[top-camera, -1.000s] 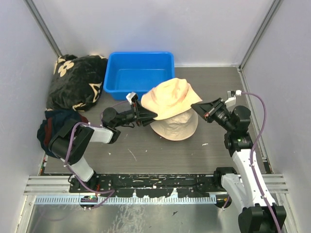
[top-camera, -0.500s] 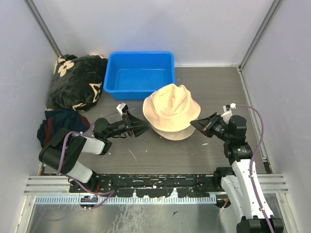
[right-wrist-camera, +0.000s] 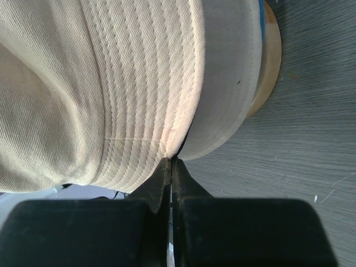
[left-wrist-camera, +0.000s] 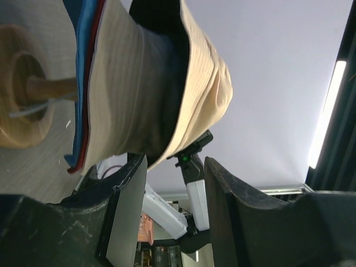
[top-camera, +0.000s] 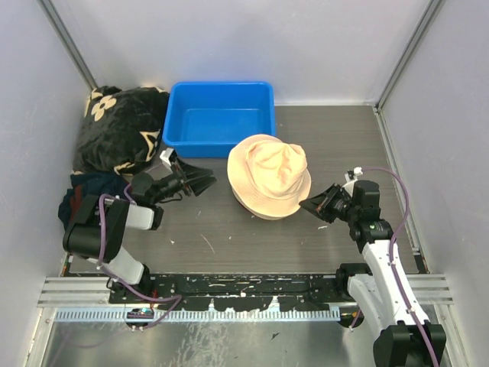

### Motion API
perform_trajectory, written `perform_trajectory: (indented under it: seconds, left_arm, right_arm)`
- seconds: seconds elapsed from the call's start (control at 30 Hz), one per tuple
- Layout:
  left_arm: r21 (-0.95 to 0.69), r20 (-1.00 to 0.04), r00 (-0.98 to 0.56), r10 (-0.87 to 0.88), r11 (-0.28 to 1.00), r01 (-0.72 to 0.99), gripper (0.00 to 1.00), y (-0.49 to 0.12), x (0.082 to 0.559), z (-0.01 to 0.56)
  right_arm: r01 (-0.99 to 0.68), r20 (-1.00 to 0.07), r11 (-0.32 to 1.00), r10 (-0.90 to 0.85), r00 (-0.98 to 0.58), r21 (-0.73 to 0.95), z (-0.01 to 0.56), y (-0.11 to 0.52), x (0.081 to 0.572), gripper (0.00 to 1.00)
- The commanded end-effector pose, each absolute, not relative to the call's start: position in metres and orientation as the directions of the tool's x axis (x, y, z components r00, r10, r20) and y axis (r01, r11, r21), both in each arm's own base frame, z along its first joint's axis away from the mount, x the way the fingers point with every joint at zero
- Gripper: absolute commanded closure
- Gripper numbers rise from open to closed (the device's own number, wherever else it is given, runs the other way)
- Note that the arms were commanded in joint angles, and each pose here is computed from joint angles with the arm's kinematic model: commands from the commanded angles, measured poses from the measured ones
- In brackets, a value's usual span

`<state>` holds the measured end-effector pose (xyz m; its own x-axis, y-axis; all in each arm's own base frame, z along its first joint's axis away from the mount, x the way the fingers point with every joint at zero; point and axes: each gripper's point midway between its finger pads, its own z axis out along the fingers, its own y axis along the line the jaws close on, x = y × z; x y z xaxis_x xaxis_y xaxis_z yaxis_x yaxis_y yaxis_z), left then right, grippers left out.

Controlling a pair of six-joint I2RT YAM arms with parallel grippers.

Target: Stack the hats

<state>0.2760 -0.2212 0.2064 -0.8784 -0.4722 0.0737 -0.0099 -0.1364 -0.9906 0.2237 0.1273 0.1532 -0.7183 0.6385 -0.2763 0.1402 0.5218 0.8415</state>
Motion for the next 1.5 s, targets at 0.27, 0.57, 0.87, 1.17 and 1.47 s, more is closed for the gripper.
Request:
perform_trajectory:
  seconds: [0.27,0.57,0.87,1.17,1.47]
  left_arm:
    - [-0.988,0.005,-0.897,-0.442,-0.143,0.065,0.46,-0.228,0.332,0.216]
    - [-0.985,-0.011,-0.908,-0.419,-0.153,0.082,0.44,-0.243,0.345,0.220]
    - [-0.978,-0.016,-0.931,-0.366,-0.186,0.090,0.45,-0.275,0.358,0.229]
    - [-0.978,-0.004,-0.939,-0.345,-0.194,0.076,0.51,-0.290,0.359,0.225]
    - [-0.990,0.058,-0.944,-0.326,-0.142,-0.012,0.99,-0.298,0.356,0.175]
  right_arm:
    - [0.091,-0.355,0.570,0.621,-0.699,0.817,0.176,0.121,0.233,0.99]
    - [0.100,-0.350,0.568,0.626,-0.696,0.817,0.176,0.121,0.238,0.99]
    - [0.110,-0.348,0.566,0.636,-0.689,0.817,0.176,0.119,0.239,0.99]
    - [0.126,-0.339,0.571,0.635,-0.694,0.811,0.169,0.118,0.239,0.99]
    - [0.159,-0.315,0.589,0.618,-0.720,0.793,0.145,0.115,0.238,0.99]
